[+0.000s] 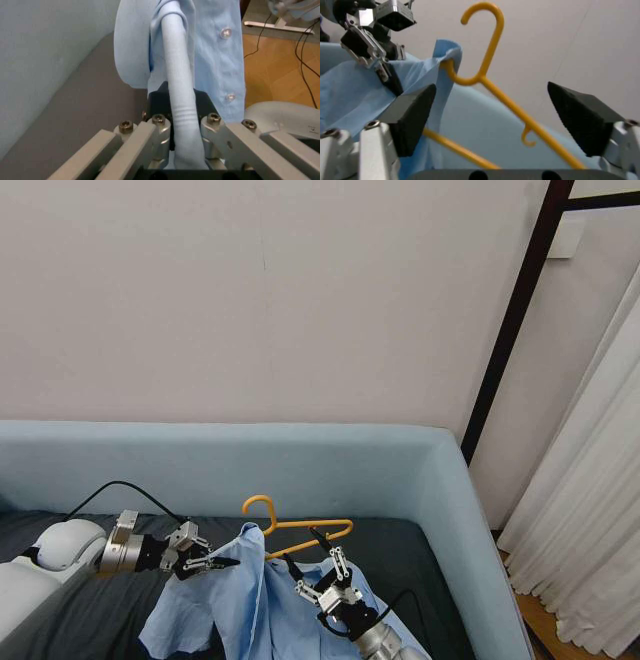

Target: Pick up the clothes from the sofa and hang them on the clothes hanger.

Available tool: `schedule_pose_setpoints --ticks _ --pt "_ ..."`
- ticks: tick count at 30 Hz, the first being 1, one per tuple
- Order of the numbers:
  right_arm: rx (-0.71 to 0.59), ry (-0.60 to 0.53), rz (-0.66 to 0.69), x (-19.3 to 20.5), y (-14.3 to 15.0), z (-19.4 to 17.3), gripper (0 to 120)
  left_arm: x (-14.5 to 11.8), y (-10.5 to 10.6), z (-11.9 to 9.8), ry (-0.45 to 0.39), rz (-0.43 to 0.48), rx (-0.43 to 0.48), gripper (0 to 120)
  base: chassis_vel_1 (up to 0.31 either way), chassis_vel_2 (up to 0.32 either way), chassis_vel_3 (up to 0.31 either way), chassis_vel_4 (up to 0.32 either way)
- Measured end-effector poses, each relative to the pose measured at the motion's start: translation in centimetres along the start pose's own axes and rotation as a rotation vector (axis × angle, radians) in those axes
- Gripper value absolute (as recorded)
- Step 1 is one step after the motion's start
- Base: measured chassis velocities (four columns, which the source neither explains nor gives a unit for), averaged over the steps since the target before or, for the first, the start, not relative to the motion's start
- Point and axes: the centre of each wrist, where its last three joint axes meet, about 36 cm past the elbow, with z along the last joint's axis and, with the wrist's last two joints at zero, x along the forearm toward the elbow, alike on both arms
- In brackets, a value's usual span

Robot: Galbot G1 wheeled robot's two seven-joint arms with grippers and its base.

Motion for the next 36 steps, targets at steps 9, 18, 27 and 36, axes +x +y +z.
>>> schedule_pose_setpoints --ticks 9,18,27,36 --pt "-0.507 0.436 0.204 0.9 0.1 0.4 100 0.5 0.1 0.1 0.013 -0.007 -0.017 2 0.0 0.0 0.0 0.0" --pt "-0.753 0.671 0.299 -1.8 -3.9 2.0 100 1.5 -0.5 -0.3 0.033 -0.002 -0.032 2 0.0 0.0 0.0 0.0" --pt "-0.835 0.813 0.196 -3.8 -10.5 4.8 100 1.2 -0.9 0.5 0.054 0.008 -0.029 2 0.0 0.0 0.0 0.0" --pt "-0.783 0.855 0.027 -4.7 -15.7 8.0 99 1.1 -1.2 0.6 0.059 0.015 -0.028 2 0.0 0.0 0.0 0.0"
